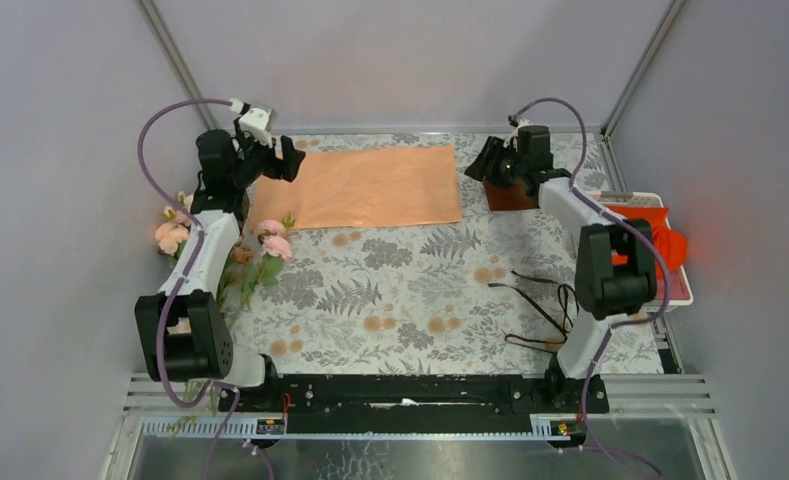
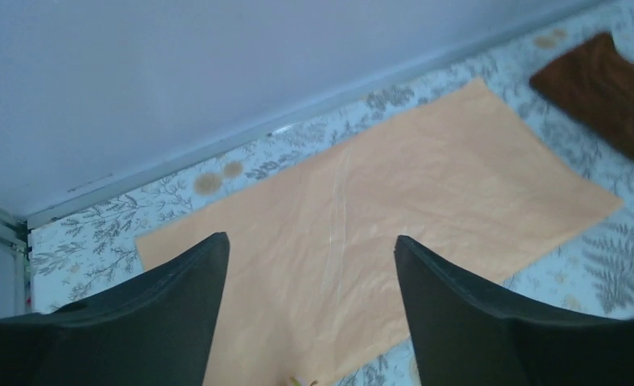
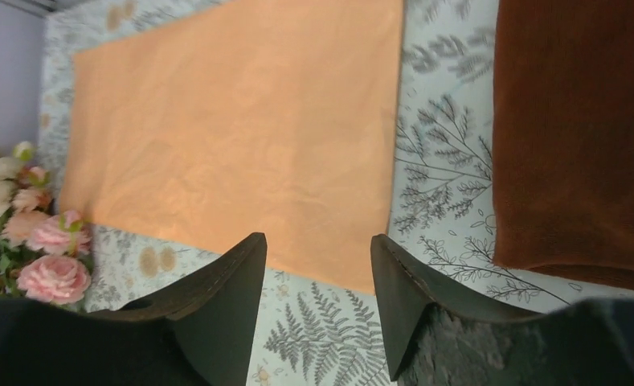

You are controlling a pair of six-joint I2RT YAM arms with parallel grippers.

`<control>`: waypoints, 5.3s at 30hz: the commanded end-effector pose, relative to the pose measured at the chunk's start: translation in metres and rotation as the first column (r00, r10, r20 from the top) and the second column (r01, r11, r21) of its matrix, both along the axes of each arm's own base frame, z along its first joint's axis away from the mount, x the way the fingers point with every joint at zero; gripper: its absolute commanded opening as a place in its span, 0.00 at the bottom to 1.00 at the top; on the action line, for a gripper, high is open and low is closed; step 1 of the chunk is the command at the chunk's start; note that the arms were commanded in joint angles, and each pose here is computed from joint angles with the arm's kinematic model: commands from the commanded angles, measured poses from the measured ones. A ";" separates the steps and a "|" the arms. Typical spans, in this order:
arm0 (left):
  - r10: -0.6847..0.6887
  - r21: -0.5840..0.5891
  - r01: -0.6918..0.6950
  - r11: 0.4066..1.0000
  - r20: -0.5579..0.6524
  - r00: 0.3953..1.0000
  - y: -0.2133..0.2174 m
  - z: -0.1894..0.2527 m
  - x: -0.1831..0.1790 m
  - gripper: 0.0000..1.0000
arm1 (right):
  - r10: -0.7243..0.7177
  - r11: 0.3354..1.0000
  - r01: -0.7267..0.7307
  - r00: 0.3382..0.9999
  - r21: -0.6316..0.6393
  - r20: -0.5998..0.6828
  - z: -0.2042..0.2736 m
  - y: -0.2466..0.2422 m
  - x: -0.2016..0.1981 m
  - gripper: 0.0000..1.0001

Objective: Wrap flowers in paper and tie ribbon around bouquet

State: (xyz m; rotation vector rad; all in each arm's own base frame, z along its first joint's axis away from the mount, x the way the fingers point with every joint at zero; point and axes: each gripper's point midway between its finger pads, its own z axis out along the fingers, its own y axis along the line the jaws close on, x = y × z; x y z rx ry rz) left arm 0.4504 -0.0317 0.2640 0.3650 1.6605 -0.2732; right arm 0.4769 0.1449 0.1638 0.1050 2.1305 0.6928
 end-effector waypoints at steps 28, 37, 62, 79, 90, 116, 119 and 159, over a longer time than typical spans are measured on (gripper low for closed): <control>0.021 0.181 0.109 0.977 -0.597 0.802 -0.009 -0.182 -0.047 0.76 | 0.226 0.895 -0.064 0.918 0.441 -0.325 -0.102 0.128 0.053 0.53; -0.142 0.271 0.335 0.902 -0.547 0.825 -0.090 -0.196 -0.048 0.76 | 0.224 0.893 -0.051 0.912 0.446 -0.343 -0.117 0.152 0.065 0.55; -0.120 0.048 0.157 0.986 -0.440 0.890 -0.027 -0.094 -0.041 0.80 | 0.282 0.852 0.079 0.764 -0.518 0.581 0.156 0.097 -0.101 0.00; 0.071 -0.128 -0.156 0.979 -0.503 0.861 0.047 -0.082 -0.047 0.90 | 0.887 0.018 -0.012 0.462 -1.000 0.010 -0.102 0.245 -0.304 0.00; 0.088 -0.117 -0.156 0.981 -0.448 0.890 0.045 -0.056 -0.062 0.95 | 0.951 -0.181 -0.203 0.215 -0.962 -0.224 -0.128 0.254 -0.353 0.25; -0.013 0.127 0.082 0.989 -0.473 0.881 -0.001 -0.110 -0.110 0.89 | -0.080 0.994 0.072 0.991 -0.081 -0.103 -0.015 -0.058 -0.116 1.00; -0.071 0.129 0.153 0.980 -0.493 0.867 -0.014 -0.122 -0.118 0.89 | -0.055 0.998 0.050 0.978 -0.030 -0.201 -0.048 -0.069 -0.085 1.00; 0.034 0.227 0.123 0.966 -0.586 0.810 0.008 -0.154 -0.120 0.91 | 0.338 0.912 -0.358 0.933 -0.201 -0.125 -0.032 0.000 0.092 0.00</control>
